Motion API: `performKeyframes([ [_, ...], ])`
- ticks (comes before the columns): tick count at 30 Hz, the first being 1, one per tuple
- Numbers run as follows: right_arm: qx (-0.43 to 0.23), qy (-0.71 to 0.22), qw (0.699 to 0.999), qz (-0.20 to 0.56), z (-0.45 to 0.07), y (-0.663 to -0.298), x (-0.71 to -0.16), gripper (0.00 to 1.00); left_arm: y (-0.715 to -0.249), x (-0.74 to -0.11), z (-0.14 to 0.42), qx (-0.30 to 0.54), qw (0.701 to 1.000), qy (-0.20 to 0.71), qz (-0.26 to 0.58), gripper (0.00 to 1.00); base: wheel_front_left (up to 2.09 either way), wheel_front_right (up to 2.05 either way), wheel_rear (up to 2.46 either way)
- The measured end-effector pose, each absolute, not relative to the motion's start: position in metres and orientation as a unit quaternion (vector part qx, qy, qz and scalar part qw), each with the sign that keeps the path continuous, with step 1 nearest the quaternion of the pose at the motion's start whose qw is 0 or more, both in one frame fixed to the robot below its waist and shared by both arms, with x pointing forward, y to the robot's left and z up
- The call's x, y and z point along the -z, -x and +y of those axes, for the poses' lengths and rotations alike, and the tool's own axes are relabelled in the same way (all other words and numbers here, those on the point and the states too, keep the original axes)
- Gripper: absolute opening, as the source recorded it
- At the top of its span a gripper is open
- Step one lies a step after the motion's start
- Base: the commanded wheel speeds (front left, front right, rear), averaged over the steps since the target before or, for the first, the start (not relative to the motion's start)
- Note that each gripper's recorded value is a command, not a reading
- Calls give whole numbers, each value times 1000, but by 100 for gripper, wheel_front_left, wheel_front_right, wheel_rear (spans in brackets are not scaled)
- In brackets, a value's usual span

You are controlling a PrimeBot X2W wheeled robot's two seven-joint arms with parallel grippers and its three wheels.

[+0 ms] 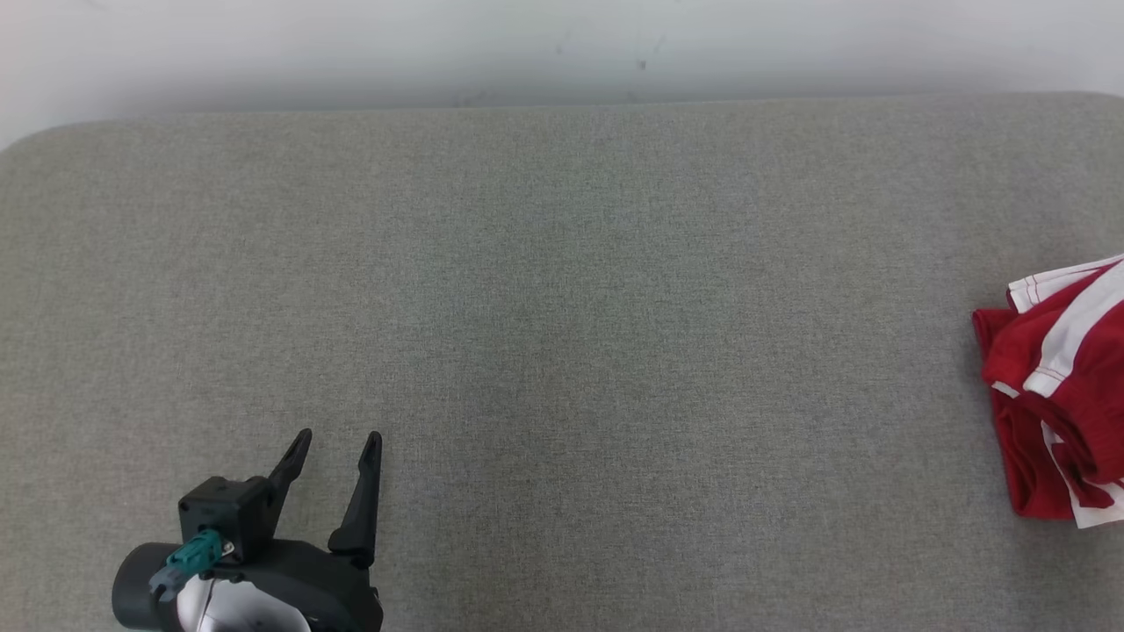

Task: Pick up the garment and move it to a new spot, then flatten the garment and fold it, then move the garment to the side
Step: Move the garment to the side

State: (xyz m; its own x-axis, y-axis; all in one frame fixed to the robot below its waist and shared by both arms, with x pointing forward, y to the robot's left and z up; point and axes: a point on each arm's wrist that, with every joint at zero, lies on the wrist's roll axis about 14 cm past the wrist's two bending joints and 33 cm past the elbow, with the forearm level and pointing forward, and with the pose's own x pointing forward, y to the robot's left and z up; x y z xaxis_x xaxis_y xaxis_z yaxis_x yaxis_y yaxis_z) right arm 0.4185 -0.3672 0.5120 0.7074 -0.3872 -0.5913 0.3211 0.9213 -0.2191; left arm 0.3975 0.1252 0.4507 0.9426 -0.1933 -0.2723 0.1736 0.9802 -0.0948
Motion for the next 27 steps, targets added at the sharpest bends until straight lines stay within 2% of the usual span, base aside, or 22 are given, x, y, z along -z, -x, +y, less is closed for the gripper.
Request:
performKeyframes([
  [10,211,60,911,350,-381,-405,-490,0,-398,-447,123,98,984,32,149,100,0,0,0],
  [11,215,63,909,351,-383,-403,-489,1,-398,-447,122,99,983,30,149,100,0,0,0],
  [12,218,66,909,349,-385,-403,-489,14,-398,-447,123,100,983,28,149,100,0,0,0],
  [14,223,75,909,344,-388,-402,-490,12,-398,-446,122,102,983,26,152,100,0,0,0],
  [16,238,82,907,337,-395,-400,-492,55,-399,-446,120,105,982,25,153,100,0,0,0],
  [17,244,88,906,333,-398,-400,-494,100,-399,-445,119,107,982,25,154,100,0,0,0],
  [27,251,103,918,288,-401,-411,-504,100,-398,-442,111,121,979,24,164,100,0,0,0],
])
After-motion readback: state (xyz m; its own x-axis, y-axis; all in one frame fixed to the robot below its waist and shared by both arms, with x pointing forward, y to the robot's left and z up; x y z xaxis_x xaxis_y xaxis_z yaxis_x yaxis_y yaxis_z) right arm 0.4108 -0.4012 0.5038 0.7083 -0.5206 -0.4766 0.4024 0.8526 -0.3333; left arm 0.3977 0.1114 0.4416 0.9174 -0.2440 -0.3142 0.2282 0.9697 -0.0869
